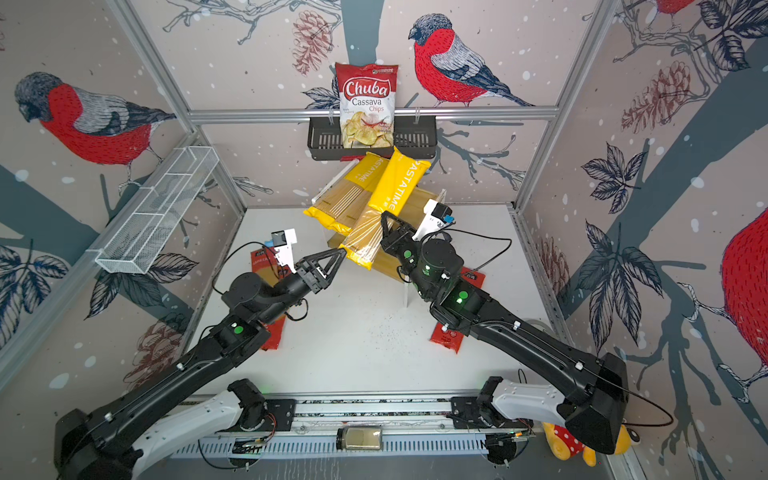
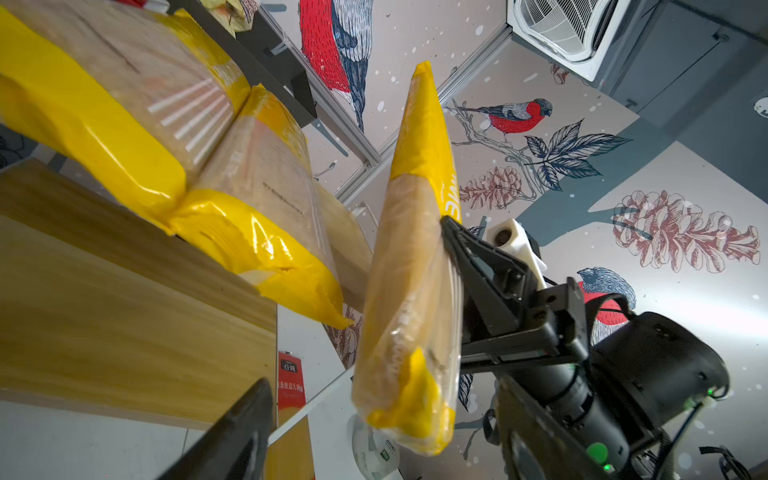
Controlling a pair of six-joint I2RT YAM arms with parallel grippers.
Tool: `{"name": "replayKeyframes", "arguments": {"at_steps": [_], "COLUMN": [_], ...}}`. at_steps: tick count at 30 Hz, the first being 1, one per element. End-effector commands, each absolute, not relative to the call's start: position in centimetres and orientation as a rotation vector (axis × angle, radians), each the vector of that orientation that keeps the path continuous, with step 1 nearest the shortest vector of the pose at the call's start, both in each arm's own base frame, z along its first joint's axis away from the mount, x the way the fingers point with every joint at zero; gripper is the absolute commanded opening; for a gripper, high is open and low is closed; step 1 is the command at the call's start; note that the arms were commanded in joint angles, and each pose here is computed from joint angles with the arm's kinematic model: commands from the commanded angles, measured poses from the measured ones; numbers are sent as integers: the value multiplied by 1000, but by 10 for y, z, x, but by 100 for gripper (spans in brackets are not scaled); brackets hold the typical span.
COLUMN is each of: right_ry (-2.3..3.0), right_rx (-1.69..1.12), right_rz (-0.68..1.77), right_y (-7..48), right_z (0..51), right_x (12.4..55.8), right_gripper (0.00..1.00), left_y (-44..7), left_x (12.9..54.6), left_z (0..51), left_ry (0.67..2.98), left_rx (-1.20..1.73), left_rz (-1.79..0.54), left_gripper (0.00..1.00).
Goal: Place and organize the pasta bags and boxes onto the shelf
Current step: 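Carry the pack to the top shelf with the right gripper while the left grips it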
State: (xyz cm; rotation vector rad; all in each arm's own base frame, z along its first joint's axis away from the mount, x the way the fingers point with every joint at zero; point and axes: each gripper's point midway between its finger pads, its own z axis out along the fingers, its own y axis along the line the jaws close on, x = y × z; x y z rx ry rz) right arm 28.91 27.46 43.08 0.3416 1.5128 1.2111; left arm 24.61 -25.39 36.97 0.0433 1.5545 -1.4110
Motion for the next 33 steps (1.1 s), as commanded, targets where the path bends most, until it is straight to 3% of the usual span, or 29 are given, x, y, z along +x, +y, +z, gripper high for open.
{"name": "replayKeyframes", "arguments": {"at_steps": [1,11,18,26,33], "right_ry": [1327,1362,1376,1403,1427], "right_rx": [458,479,481,494,518], "right_rz": [1293,1295,1275,1224,1173], "right_y": [249,250,247,234,216], "right_z": [475,467,464,456,446], "right_x": [286,287,290,296,297], "right_gripper": [0,0,2,20,53], "left_y": [-260,-300,-305,-308,-299], "left_x": [249,257,265,274,283], "left_z": [392,403,406,408,403], "left_ry": [1440,1417,1403,1409,1433], "left_rx": [16,57,-5,-86,-186], "left_rz": [-1457,-1553,-1586,-1636,-1596], "left_gripper": [81,67,41,17,9]}}
